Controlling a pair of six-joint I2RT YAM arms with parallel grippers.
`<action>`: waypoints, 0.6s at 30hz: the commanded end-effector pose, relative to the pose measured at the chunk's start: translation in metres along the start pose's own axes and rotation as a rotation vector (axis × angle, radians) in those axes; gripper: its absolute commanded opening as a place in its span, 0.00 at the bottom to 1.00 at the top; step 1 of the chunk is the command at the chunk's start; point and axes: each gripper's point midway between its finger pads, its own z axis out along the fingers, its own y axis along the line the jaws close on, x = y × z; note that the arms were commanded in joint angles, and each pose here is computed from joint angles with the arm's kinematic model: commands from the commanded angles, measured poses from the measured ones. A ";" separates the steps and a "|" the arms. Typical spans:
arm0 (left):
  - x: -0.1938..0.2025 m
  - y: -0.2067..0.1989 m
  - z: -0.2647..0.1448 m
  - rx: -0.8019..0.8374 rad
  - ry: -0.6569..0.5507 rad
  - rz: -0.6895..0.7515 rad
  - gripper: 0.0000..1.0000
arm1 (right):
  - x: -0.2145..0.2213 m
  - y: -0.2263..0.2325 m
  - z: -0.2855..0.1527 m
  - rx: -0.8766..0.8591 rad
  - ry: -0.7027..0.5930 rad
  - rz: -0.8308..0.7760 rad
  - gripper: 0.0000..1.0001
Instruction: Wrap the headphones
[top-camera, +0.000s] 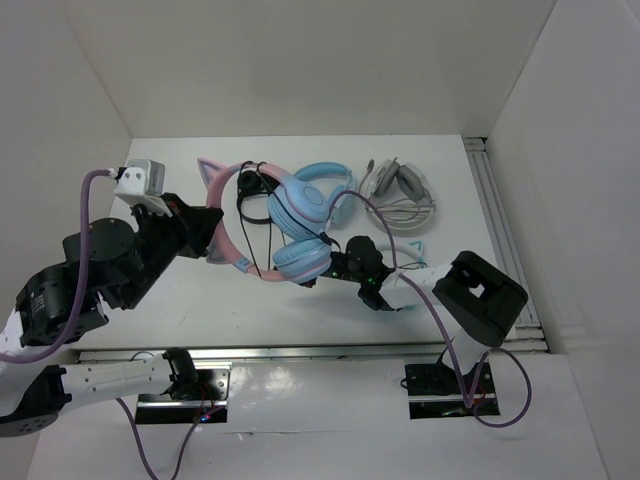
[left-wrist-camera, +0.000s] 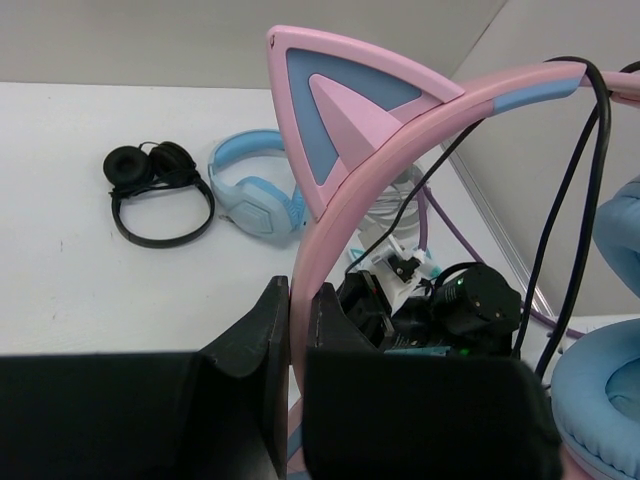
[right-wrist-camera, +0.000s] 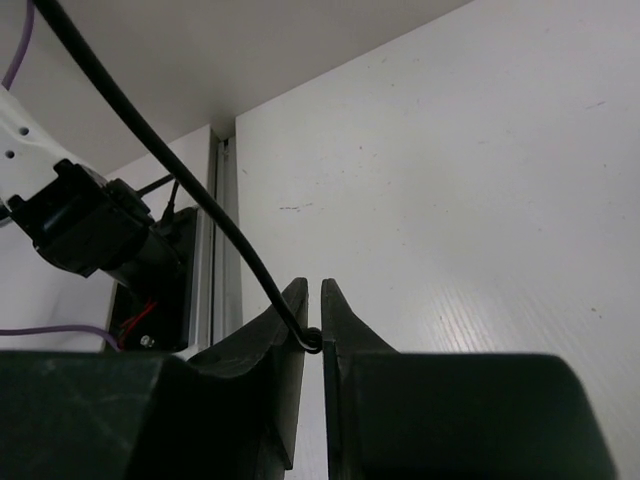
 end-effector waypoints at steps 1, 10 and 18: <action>-0.040 -0.016 -0.007 0.066 -0.129 -0.175 0.00 | -0.027 0.014 0.008 -0.059 -0.089 -0.051 0.18; -0.040 -0.014 -0.007 0.058 -0.133 -0.175 0.00 | -0.019 0.024 0.013 -0.087 -0.079 -0.048 0.27; -0.040 -0.014 -0.007 0.058 -0.133 -0.175 0.00 | -0.016 0.022 0.013 -0.065 -0.094 -0.038 0.23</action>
